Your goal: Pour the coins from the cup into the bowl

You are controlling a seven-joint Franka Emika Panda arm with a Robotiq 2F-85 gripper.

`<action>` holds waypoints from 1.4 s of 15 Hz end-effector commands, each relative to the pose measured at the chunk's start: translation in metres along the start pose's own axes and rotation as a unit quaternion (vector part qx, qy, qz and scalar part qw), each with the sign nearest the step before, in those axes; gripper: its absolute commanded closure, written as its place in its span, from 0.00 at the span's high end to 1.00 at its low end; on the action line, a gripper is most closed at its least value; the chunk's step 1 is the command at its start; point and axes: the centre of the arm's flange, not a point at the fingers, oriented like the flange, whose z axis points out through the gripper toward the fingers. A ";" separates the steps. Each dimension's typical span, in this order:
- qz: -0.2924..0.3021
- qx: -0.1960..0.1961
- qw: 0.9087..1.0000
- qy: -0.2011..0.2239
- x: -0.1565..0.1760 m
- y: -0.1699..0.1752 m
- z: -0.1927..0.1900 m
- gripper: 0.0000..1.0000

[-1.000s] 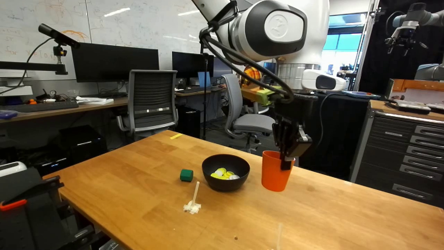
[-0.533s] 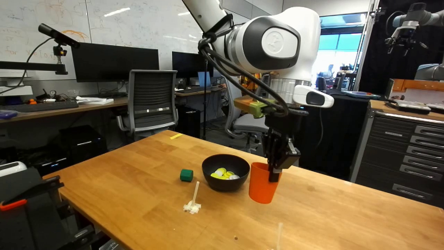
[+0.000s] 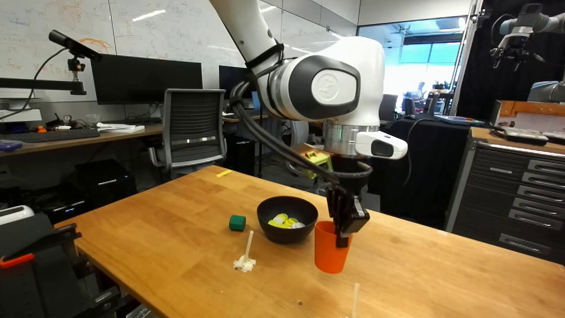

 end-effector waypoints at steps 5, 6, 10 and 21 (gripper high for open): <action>0.036 0.037 0.996 0.068 -0.029 0.001 0.043 0.04; 0.040 0.041 0.996 0.066 -0.031 0.000 0.047 0.04; 0.068 0.055 0.995 0.053 -0.029 0.006 0.047 0.04; 0.079 0.060 0.994 0.045 -0.027 0.012 0.045 0.92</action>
